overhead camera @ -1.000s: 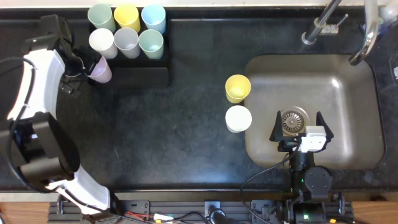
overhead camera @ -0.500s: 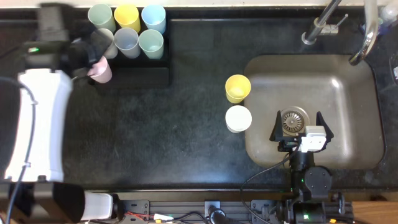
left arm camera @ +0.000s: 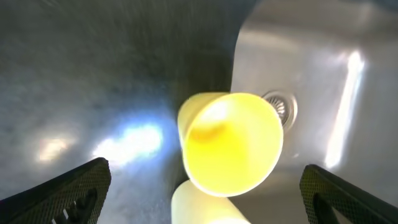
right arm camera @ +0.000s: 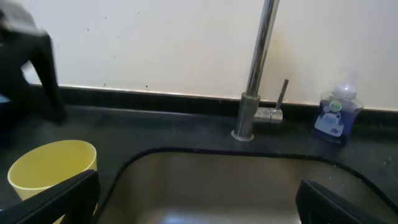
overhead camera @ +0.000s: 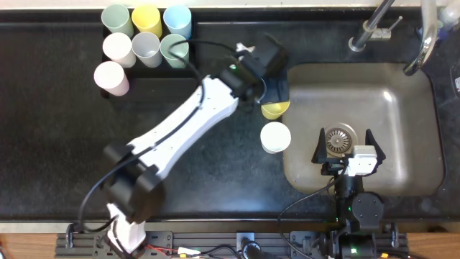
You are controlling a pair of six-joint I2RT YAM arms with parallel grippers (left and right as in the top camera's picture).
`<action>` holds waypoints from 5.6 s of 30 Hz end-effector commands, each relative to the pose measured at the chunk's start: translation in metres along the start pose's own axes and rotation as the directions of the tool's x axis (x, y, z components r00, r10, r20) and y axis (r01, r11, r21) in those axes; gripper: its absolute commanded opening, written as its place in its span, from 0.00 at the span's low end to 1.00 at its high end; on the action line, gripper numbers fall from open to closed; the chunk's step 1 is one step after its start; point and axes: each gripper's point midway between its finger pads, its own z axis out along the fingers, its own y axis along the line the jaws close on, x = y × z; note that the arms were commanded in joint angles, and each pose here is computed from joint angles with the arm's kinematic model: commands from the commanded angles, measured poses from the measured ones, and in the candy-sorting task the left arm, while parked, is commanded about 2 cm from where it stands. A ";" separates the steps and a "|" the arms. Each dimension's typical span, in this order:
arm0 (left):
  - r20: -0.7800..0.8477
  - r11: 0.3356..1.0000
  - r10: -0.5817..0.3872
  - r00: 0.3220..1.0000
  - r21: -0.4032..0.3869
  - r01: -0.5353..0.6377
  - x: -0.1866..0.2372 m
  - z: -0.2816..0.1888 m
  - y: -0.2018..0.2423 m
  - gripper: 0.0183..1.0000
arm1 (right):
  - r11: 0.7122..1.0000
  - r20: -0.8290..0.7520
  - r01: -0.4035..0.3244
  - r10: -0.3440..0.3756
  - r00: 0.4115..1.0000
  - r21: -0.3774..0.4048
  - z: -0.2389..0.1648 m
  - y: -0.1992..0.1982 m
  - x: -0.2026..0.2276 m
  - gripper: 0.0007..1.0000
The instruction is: Store Cups
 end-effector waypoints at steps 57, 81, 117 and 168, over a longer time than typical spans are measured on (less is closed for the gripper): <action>0.146 0.730 -0.592 0.793 -0.322 0.604 -0.099 -0.082 0.306 0.02 | 1.000 0.001 0.003 -0.003 1.000 -0.003 0.000 0.000 0.003 1.00; 0.112 0.702 -0.634 0.766 -0.334 0.629 -0.079 -0.034 0.332 0.02 | 1.000 0.001 0.003 -0.003 1.000 -0.003 0.000 0.000 0.003 1.00; 0.491 0.819 -0.476 0.729 -0.053 0.571 -0.072 -0.219 0.277 1.00 | 1.000 0.001 0.003 -0.003 1.000 -0.003 0.000 0.000 0.003 1.00; 0.826 0.871 0.480 0.296 -0.407 -0.277 0.056 -0.134 0.293 1.00 | 1.000 0.001 0.003 -0.003 1.000 -0.003 0.000 0.000 0.003 1.00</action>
